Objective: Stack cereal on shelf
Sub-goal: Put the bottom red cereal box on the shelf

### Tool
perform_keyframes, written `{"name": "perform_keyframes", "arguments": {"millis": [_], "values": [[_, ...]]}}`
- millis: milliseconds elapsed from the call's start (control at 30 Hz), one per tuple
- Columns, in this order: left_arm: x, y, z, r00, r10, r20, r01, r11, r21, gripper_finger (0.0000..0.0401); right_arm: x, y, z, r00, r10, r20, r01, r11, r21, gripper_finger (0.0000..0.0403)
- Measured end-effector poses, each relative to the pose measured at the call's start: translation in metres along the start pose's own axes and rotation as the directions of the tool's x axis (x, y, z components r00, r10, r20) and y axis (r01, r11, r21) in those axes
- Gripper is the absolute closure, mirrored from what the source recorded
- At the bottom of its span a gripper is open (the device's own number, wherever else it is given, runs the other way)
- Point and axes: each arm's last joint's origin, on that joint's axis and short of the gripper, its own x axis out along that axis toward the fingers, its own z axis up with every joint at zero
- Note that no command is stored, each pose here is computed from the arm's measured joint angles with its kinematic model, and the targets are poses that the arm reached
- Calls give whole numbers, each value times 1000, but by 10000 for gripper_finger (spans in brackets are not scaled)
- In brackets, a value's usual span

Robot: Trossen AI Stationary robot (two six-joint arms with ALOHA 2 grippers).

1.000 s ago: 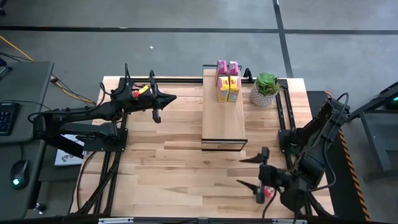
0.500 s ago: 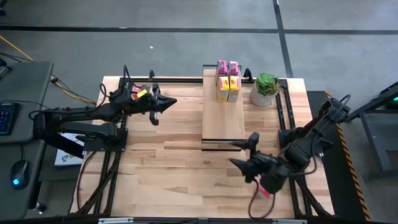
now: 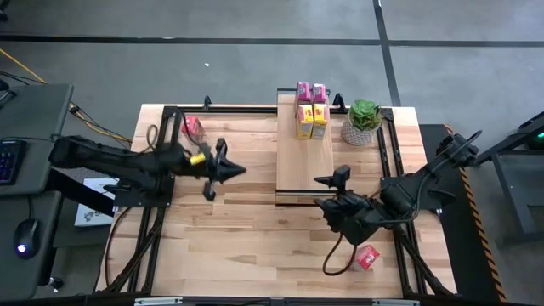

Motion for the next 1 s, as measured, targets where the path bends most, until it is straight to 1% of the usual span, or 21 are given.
{"name": "perform_keyframes", "arguments": {"millis": [67,133,200,233,267,300,367,433,467,500,567,600,633,767,900,1000], "values": [[9,-14,-9,999,42,-34,-41,999,29,401,-7,-5,-1,998,55,-25,-54,997,51,87],[19,-28,-17,994,83,-65,-79,995,61,401,-18,-11,-3,989,137,-61,-131,987,88,87],[30,-41,-23,991,103,-89,-94,991,99,401,-29,-17,-4,965,242,-97,-228,964,140,87],[36,-48,-26,990,96,-102,-84,990,116,401,-35,-19,-6,945,303,-120,-281,944,172,87],[41,-53,-28,990,85,-114,-70,989,130,401,-40,-20,-7,919,367,-140,-334,918,214,87],[45,-59,-31,989,71,-127,-53,989,141,401,-46,-22,-8,885,437,-157,-390,883,262,87],[53,-69,-36,988,48,-150,-25,988,152,401,-56,-20,-11,793,576,-198,-491,797,353,87],[60,-76,-40,986,59,-154,-36,988,151,401,-66,-14,-16,691,678,-250,-547,717,432,87],[63,-79,-42,987,74,-142,-53,987,149,401,-71,-11,-18,647,711,-275,-559,688,462,87],[65,-82,-44,987,93,-129,-74,986,150,401,-77,-7,-21,611,732,-302,-565,670,481,87],[70,-86,-47,987,132,-96,-117,981,152,401,-87,2,-28,560,748,-357,-567,660,492,87],[72,-87,-48,986,150,-79,-136,979,152,401,-91,7,-30,554,749,-363,-573,659,486,87],[74,-88,-48,985,162,-59,-152,978,145,401,-95,12,-32,553,747,-368,-583,663,469,87],[78,-88,-50,981,194,-18,-190,974,126,401,-109,41,-47,583,707,-401,-615,706,350,87],[80,-87,-52,971,240,13,-240,966,99,401,-112,69,-68,561,685,-464,-647,713,270,87],[80,-86,-53,958,285,13,-285,955,86,401,-111,82,-76,563,680,-469,-672,707,219,87]]}}
